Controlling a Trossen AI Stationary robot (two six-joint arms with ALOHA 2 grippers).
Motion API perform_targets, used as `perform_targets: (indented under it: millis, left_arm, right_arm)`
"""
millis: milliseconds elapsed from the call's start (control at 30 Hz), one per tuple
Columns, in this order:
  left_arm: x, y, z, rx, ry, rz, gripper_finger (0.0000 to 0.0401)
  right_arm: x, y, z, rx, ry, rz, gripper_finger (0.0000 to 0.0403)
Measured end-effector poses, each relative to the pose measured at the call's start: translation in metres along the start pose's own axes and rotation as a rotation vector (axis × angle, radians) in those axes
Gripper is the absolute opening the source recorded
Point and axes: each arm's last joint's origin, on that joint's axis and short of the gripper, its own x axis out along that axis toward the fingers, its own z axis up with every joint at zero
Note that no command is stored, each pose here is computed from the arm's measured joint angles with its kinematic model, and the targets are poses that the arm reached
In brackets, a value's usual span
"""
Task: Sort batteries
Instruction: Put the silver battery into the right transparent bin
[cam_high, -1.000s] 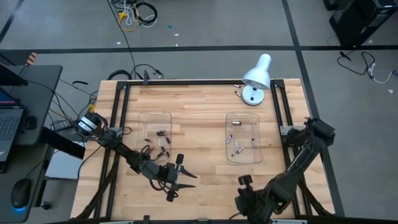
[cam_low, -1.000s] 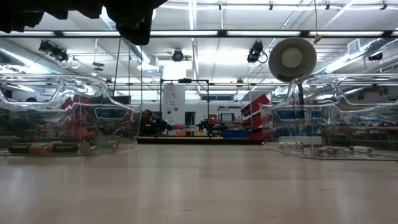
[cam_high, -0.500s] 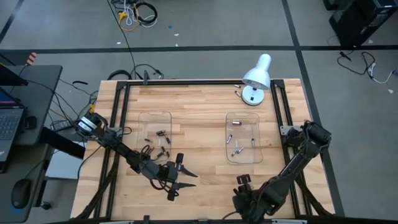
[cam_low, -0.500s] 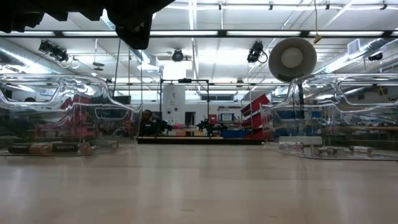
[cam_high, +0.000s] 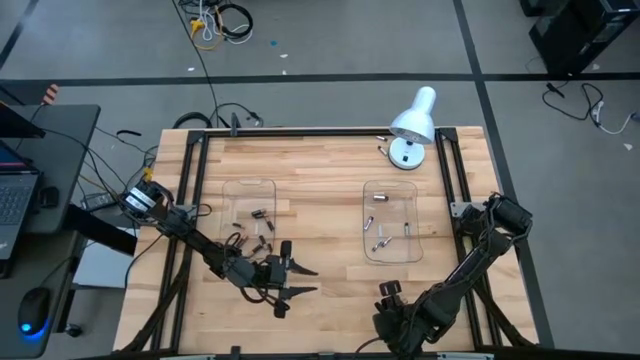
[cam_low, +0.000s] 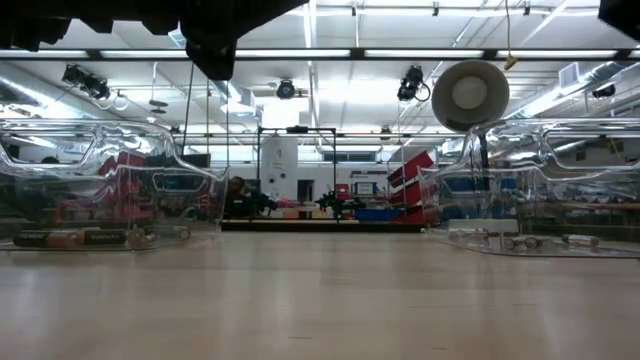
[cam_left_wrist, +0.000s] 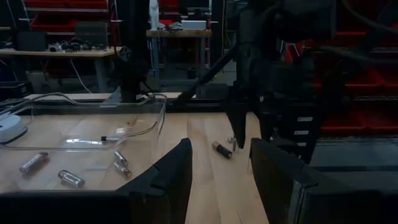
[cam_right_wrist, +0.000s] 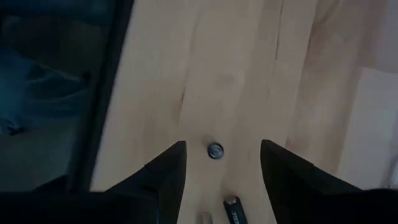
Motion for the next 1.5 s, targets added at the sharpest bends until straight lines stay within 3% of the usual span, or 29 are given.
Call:
perform_targets:
  millis: [433, 1133, 1500]
  left_arm:
    - [0.000, 0.000, 0.000, 0.001, 0.000, 0.000, 0.0162]
    - [0.000, 0.000, 0.000, 0.002, 0.002, 0.001, 0.0162]
    - [0.000, 0.000, -0.001, 0.008, 0.012, 0.001, 0.0162]
  right_arm:
    - [0.019, -0.003, -0.010, 0.019, -0.013, 0.030, 0.0189]
    - [0.021, -0.010, -0.007, 0.030, -0.008, 0.030, 0.0169]
    - [0.041, -0.005, -0.012, 0.029, 0.081, 0.069, 0.0164]
